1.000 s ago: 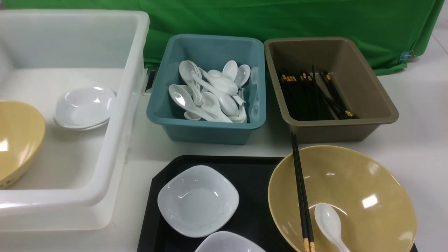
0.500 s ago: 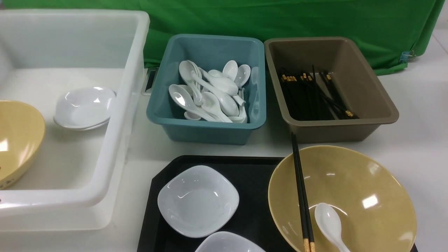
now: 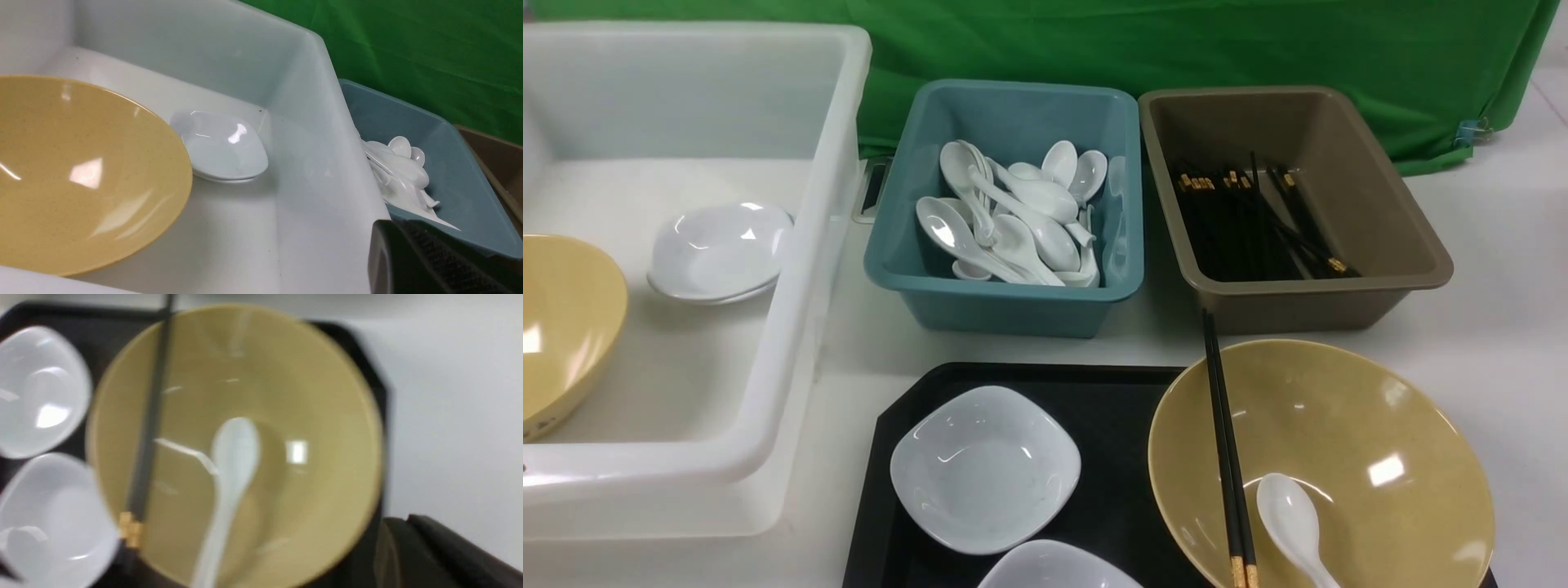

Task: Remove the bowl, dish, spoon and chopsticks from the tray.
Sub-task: Use the right arm to grab the chopsticks

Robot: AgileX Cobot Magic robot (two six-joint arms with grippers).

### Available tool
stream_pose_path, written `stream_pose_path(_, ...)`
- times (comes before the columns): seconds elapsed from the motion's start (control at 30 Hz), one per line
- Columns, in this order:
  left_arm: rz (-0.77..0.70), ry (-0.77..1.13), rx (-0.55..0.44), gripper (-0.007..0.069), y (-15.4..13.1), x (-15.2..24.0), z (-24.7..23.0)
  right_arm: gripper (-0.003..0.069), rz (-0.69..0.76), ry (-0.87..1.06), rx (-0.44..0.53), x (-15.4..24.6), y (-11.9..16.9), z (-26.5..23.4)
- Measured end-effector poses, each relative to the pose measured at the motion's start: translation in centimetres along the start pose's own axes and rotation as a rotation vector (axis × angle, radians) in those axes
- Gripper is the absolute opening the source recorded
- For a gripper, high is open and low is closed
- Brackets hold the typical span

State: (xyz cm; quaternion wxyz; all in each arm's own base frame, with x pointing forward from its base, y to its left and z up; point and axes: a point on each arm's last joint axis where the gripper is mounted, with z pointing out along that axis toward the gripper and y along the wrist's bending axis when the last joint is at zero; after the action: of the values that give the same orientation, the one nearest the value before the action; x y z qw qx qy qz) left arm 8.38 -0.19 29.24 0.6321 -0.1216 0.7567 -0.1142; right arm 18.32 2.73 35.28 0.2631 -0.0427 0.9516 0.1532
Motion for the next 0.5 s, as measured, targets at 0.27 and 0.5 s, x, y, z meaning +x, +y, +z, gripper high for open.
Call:
stream_pose_path(0.27, -0.014, 0.002, 0.004, 0.0021, 0.0, 0.0, 0.0, 0.0132, -0.145, 0.113, -0.061, -4.1, 3.9, 5.8)
stream_pose_path(0.5, 0.011, 0.013, 0.005, 0.0021, 0.0, 0.1, 0.0, 0.0562, -0.217, 0.204, 0.02, -5.2, 9.0, 12.2)
